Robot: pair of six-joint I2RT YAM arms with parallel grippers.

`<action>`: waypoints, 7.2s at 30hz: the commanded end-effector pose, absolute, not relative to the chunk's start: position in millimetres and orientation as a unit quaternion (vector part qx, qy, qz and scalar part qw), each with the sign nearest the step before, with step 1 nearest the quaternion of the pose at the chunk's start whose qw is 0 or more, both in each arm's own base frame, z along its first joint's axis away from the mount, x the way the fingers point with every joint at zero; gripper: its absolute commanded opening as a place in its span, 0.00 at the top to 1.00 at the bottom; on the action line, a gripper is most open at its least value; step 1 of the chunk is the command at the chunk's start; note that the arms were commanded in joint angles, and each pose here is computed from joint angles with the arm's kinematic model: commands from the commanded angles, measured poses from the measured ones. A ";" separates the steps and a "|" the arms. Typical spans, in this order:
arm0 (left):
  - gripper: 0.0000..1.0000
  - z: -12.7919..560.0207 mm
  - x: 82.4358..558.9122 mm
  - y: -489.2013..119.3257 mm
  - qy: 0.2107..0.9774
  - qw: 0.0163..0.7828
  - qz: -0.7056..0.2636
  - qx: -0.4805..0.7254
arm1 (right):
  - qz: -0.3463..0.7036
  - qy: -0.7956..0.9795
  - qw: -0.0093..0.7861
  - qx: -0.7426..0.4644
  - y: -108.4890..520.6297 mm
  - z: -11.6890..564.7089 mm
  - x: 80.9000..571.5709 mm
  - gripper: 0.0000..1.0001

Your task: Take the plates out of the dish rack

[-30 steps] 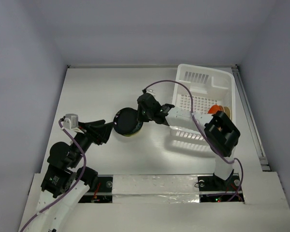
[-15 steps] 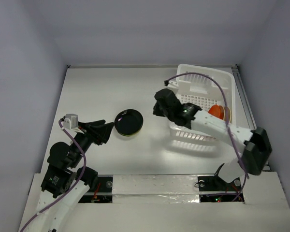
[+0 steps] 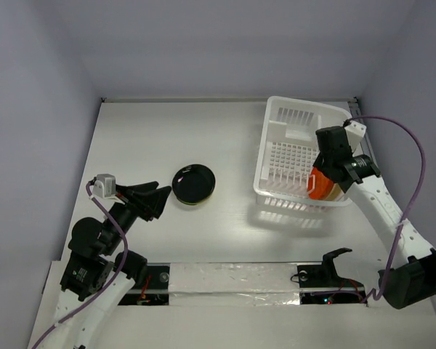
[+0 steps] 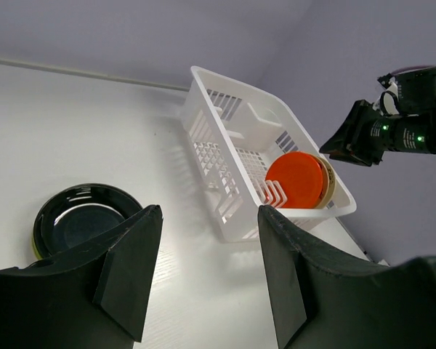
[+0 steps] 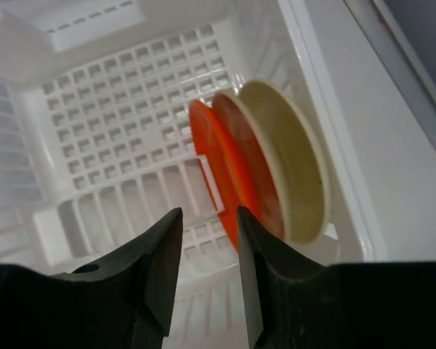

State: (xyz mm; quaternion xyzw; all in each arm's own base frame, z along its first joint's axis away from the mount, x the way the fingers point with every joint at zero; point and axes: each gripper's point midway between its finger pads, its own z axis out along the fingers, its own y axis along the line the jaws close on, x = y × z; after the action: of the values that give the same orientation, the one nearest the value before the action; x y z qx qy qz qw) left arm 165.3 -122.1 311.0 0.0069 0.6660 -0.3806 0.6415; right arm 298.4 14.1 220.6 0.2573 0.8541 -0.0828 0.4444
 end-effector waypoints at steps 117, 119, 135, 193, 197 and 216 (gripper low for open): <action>0.47 329.7 158.0 -119.5 0.634 0.665 -0.394 0.010 | -0.098 0.829 0.478 0.274 -17.7 235.7 274.5 0.89; 0.46 331.4 154.9 -119.3 0.631 0.666 -0.398 0.012 | -0.109 0.829 0.470 0.283 -26.2 235.8 274.9 0.79; 0.46 334.6 150.6 -116.3 0.625 0.670 -0.400 0.008 | -0.180 0.912 0.315 0.195 -35.4 187.4 302.1 0.64; 0.46 315.8 172.6 -120.5 0.663 0.646 -0.377 -0.011 | 0.298 0.843 0.446 -0.044 383.1 256.3 353.3 1.00; 0.46 313.2 177.2 -119.3 0.669 0.645 -0.369 -0.015 | 0.301 0.856 0.418 -0.048 406.3 224.1 357.0 1.00; 0.46 314.2 178.2 -121.9 0.666 0.647 -0.372 -0.001 | 0.202 0.888 0.413 -0.008 344.4 189.9 335.4 0.45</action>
State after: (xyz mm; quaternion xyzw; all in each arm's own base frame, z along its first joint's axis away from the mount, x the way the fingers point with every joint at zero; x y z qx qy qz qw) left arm 179.4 -120.1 299.9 -0.0122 0.6876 -0.3624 0.6291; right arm 332.7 368.0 133.7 -0.0398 0.9125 0.2057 0.3515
